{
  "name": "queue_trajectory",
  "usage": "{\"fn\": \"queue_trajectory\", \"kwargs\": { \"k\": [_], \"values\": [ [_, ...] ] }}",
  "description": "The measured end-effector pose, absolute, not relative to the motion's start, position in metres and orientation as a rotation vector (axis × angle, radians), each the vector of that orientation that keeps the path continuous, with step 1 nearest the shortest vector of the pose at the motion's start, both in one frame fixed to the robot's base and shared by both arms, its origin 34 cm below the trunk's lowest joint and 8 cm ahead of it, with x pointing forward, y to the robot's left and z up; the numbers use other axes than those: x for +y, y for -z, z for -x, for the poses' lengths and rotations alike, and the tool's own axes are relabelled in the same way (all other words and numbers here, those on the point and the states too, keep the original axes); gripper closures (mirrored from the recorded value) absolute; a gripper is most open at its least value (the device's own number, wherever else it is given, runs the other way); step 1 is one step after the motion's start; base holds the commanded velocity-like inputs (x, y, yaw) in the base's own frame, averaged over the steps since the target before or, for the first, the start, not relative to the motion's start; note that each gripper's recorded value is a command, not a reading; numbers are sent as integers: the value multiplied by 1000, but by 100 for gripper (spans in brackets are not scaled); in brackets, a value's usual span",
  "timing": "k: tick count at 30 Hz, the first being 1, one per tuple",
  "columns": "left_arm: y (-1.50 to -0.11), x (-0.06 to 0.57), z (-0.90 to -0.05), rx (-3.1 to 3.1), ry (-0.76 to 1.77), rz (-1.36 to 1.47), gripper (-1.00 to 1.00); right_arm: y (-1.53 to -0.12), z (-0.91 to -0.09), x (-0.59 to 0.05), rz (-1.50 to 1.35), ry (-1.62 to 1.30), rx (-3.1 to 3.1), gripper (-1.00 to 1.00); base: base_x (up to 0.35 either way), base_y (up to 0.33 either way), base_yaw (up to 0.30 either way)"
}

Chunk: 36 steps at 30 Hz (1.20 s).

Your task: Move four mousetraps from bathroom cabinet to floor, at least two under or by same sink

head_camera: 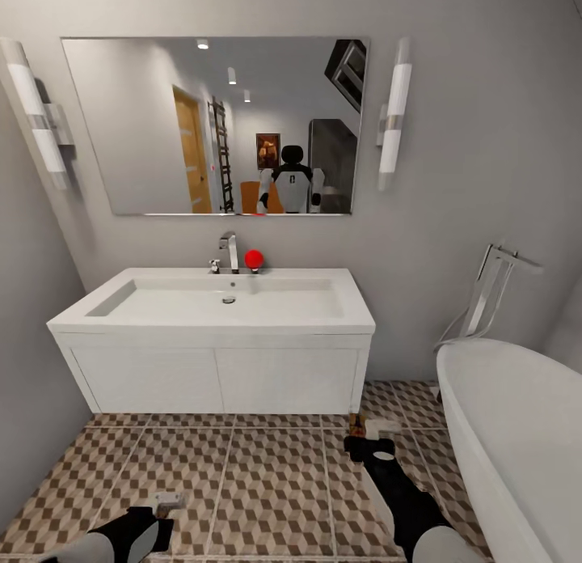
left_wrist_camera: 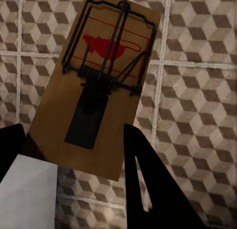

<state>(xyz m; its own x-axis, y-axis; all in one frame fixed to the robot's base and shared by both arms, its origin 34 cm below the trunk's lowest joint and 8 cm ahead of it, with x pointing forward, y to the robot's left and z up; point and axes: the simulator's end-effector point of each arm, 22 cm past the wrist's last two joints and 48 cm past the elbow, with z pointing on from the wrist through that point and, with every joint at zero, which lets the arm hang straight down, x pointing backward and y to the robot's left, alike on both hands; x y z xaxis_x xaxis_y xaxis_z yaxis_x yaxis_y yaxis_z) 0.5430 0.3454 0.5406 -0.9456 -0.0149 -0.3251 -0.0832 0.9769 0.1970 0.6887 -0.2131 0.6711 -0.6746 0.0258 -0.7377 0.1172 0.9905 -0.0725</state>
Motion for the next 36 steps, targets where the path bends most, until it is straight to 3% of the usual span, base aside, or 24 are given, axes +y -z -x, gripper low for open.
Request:
{"fn": "queue_trajectory", "kwargs": {
  "k": [14, 27, 36],
  "values": [
    [-557, 242, -579, 2741, -2, -4, 100, -659, -675, -209, -79, 147, 2417, 100, 0, 0, 0],
    [-552, 281, -566, 2800, -20, 264, 100, -663, -671, -204, -54, 125, 2493, 100, 0, 0, 0],
    [-552, 276, -566, 2804, -6, 258, 100, -667, -677, -160, 131, -174, 2447, 100, 0, 0, 0]
  ]
}}
